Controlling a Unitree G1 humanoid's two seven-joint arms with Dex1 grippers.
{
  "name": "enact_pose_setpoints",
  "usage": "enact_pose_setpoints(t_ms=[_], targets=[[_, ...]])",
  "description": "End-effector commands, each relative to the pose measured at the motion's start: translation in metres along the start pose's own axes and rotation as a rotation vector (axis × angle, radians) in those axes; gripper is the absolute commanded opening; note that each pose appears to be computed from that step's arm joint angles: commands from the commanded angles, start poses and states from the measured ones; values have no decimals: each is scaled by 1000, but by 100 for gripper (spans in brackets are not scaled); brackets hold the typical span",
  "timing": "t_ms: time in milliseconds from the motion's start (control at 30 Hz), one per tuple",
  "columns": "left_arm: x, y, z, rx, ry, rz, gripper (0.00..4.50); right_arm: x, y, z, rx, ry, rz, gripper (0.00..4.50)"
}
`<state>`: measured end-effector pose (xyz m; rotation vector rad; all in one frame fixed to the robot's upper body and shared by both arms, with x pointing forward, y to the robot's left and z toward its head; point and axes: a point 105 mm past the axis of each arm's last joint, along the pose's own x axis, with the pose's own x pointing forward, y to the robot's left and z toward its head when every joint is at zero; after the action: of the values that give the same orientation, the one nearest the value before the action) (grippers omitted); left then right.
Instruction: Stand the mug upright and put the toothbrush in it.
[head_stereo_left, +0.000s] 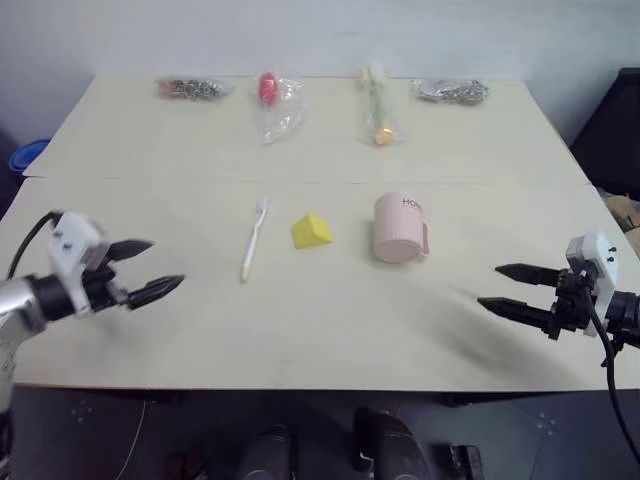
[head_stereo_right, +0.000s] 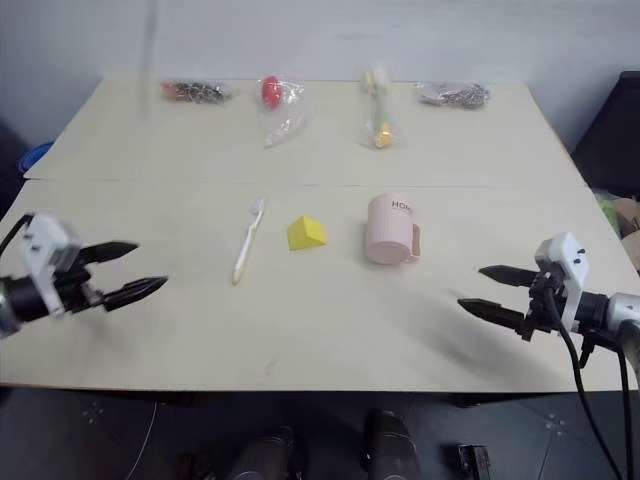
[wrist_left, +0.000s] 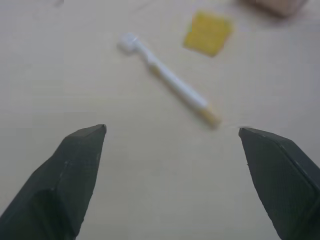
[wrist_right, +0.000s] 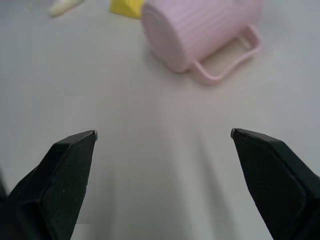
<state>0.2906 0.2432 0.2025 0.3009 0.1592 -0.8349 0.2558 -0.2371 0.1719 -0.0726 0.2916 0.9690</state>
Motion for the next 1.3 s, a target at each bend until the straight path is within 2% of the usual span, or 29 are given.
enact_pose_setpoints(t_ms=[33, 167, 300, 433, 633, 800, 900, 1167, 1300], targets=[[34, -8, 24, 58, -39, -184, 450, 6, 31, 37, -59, -88, 110, 447], [87, 6, 39, 120, -27, -281, 450, 17, 60, 54, -103, -117, 188, 447], [129, 16, 33, 170, 29, -326, 450, 26, 75, 65, -129, -160, 202, 447], [163, 12, 33, 158, 43, -373, 450, 31, 83, 73, -143, -186, 188, 447], [187, 3, 32, 144, 75, -386, 450, 32, 88, 79, -154, -190, 151, 447], [192, -5, 21, 147, 123, -423, 450, 36, 87, 83, -162, -199, 125, 447], [195, -7, 15, 193, 132, -414, 395, 39, 87, 85, -167, -205, 117, 450], [196, -4, 12, 170, 100, -374, 138, 45, 84, 92, -167, -219, 126, 450], [185, 6, 31, 108, 4, -363, 138, 49, 82, 94, -170, -216, 143, 450]])
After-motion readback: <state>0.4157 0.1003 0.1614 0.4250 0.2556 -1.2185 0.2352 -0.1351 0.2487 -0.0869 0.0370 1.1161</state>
